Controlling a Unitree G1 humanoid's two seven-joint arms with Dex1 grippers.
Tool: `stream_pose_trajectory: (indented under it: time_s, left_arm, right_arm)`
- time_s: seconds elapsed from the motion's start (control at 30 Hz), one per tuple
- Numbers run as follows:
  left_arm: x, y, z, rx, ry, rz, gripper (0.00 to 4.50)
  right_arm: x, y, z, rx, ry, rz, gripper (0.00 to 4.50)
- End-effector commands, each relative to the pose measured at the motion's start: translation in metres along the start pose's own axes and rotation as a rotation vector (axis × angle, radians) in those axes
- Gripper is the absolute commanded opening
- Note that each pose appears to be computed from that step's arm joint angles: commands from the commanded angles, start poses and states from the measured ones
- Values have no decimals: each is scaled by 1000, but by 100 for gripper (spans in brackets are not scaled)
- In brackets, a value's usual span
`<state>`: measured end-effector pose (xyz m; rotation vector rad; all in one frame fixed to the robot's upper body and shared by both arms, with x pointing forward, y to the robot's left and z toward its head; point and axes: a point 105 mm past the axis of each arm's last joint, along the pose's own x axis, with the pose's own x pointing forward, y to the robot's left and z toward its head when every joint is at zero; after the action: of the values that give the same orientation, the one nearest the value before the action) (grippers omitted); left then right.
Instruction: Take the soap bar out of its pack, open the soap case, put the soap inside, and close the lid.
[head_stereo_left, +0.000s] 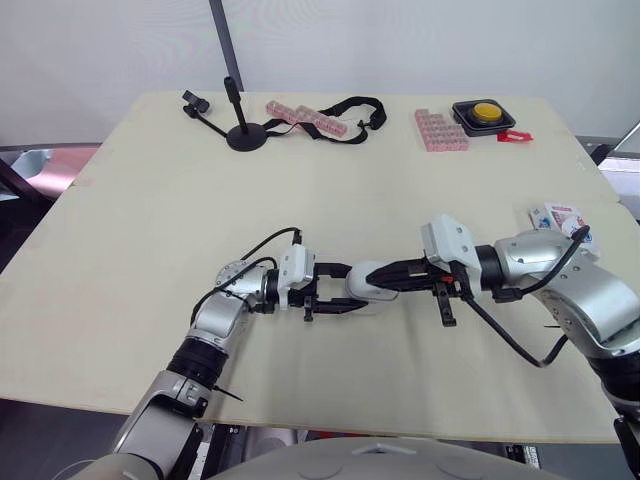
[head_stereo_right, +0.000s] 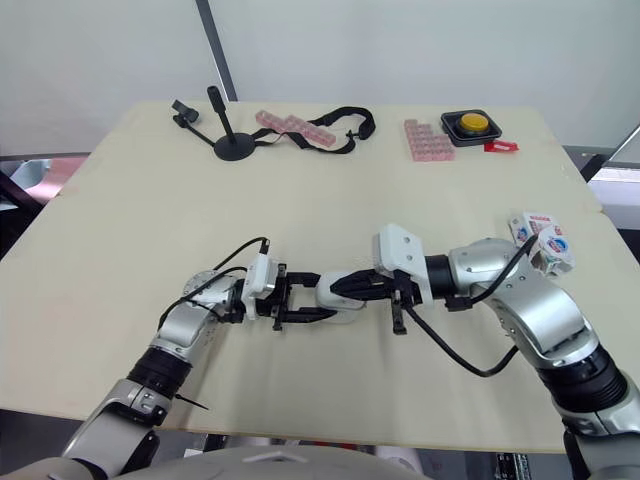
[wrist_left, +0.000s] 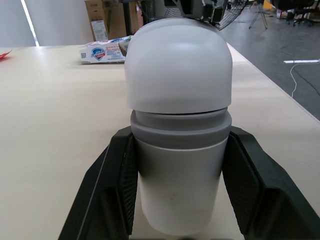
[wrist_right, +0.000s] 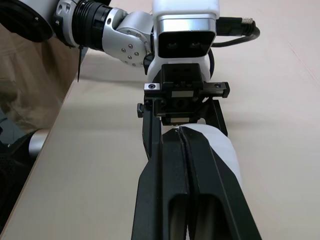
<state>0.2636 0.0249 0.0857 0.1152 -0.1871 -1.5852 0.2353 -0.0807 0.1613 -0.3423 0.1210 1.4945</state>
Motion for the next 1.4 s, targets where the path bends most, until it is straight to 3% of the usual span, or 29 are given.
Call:
stream_pose_trajectory:
  time_s: [0.03,0.23,0.47,0.97,1.27,1.4]
  left_arm:
    - [-1,0,-4,4,33,8,187]
    - [-1,0,-5,2,35,6,187]
    - [-1,0,-5,3,34,5,187]
    - [-2,0,-5,1,41,3,187]
    - [-2,0,-5,0,41,5,187]
    - [-2,0,-5,0,41,6,187]
  right_arm:
    - [-10,-7,8,2,-24,-36,4]
    - [-26,-8,18,2,-69,-58,4]
    - [-42,-8,4,35,-52,-103,4]
    - [-43,-7,-2,26,-74,-101,4]
    - [-51,-4,-28,52,58,-88,4]
    - [-45,0,-29,48,51,-69,4]
